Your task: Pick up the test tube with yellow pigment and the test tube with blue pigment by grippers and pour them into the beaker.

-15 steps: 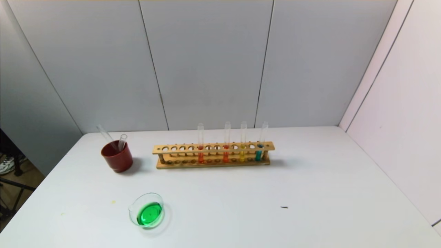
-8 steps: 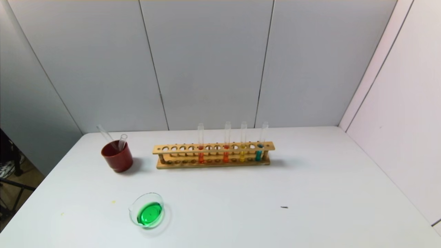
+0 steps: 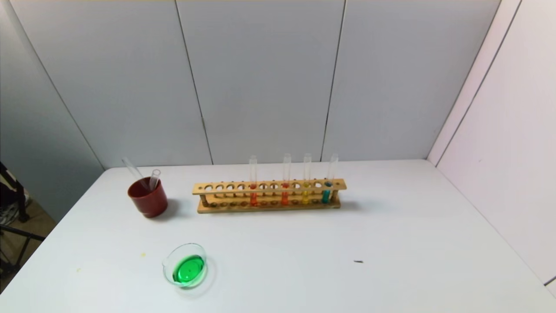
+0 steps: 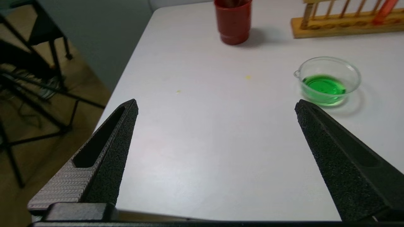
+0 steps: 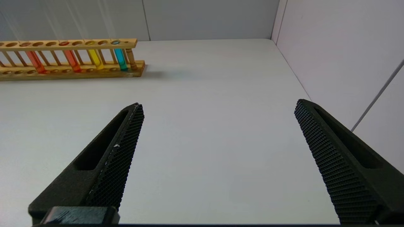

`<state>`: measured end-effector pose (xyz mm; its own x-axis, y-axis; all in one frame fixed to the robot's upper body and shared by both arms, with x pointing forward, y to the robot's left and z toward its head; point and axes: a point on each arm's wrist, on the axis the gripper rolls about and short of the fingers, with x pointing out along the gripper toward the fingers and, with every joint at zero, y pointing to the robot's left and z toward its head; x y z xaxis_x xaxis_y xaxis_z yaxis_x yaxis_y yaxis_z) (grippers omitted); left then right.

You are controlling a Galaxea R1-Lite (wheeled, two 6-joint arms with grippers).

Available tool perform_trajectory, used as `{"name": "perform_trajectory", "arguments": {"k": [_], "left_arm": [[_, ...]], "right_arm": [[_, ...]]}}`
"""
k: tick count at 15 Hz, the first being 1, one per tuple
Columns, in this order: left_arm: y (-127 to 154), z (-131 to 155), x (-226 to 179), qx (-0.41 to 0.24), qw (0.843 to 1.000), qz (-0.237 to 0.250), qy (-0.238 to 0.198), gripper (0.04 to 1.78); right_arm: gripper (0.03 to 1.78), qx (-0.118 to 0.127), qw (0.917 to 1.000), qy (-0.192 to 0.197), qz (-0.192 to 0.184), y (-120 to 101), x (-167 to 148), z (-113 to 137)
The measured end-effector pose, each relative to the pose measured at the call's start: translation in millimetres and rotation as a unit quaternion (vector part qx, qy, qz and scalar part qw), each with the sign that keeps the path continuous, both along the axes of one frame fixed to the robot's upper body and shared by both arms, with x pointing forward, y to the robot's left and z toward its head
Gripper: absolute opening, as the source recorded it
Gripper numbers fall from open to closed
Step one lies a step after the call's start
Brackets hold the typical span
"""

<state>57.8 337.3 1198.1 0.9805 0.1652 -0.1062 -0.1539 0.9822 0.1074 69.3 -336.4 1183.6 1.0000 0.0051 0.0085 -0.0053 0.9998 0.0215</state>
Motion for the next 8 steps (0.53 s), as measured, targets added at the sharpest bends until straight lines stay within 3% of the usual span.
{"name": "perform_trajectory", "arguments": {"k": [3,8], "left_arm": [[-4,-11,10,-0.018,0.994,-0.088,-0.055,1.75],[-4,-16,11,-0.054,0.994,-0.079,-0.055,1.75]], "right_arm": [[1.74,0.000,1.0000,0.000,0.000,0,0,0],[1.74,0.000,1.0000,0.000,0.000,0,0,0]]}}
